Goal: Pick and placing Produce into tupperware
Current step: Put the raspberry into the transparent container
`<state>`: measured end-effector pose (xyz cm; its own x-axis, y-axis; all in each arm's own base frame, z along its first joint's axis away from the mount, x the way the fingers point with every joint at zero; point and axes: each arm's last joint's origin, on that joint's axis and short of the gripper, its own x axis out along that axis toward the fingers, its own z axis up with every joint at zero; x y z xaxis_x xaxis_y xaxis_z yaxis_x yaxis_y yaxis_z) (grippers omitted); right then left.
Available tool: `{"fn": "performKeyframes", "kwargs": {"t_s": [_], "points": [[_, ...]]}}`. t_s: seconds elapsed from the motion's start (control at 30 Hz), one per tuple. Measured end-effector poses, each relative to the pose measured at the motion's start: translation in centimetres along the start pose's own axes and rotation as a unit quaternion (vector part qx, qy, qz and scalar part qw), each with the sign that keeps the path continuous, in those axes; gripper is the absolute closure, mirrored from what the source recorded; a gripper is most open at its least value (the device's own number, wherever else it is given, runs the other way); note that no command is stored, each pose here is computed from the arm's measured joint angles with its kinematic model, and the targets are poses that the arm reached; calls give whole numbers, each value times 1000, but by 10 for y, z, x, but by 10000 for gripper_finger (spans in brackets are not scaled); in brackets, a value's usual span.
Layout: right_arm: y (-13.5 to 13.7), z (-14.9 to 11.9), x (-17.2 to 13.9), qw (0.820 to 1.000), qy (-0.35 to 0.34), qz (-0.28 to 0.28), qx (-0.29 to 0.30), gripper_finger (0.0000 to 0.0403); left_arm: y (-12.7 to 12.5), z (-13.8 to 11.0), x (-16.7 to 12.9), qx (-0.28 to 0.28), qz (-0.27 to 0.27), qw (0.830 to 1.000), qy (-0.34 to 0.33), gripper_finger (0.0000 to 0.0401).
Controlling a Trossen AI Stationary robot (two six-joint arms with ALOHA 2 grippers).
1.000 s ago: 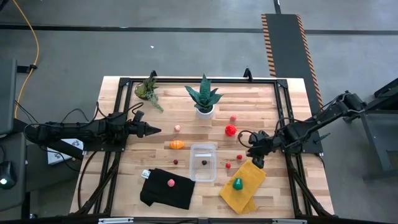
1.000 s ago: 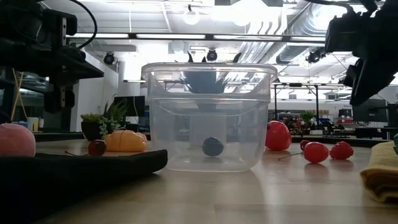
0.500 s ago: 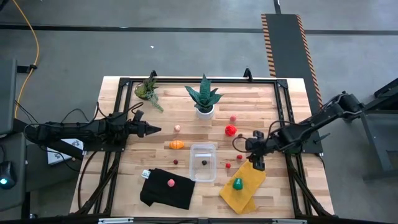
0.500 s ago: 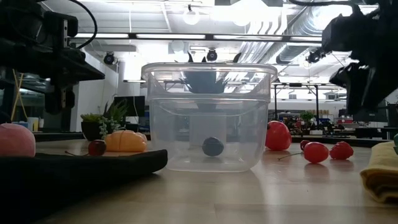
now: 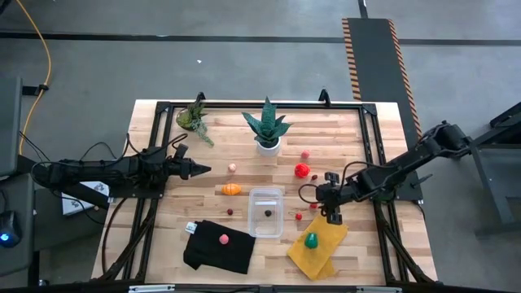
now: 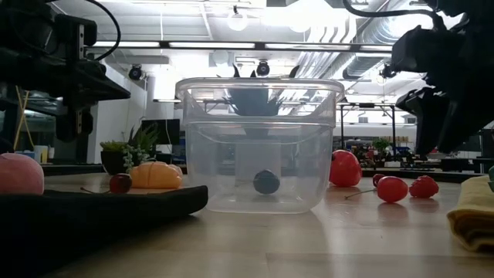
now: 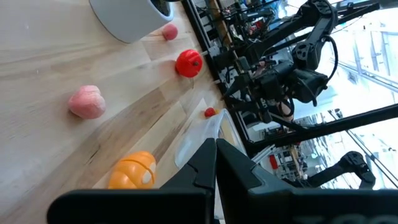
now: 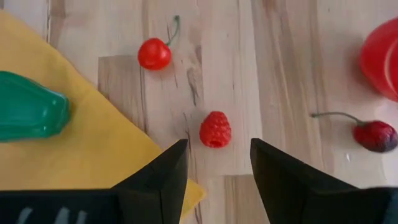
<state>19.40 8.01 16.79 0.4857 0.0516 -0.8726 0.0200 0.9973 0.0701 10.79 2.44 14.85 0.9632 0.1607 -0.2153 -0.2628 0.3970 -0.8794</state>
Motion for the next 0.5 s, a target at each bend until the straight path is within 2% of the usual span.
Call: {"fn": "performKeyframes", "kwargs": {"t_s": [0.3, 0.5], "points": [[3, 2, 17, 1000, 15, 8, 1, 237, 0, 0, 0, 0, 0, 1000, 0, 400], [-6, 3, 28, 999, 36, -3, 18, 237, 0, 0, 0, 0, 0, 1000, 1, 400]]}}
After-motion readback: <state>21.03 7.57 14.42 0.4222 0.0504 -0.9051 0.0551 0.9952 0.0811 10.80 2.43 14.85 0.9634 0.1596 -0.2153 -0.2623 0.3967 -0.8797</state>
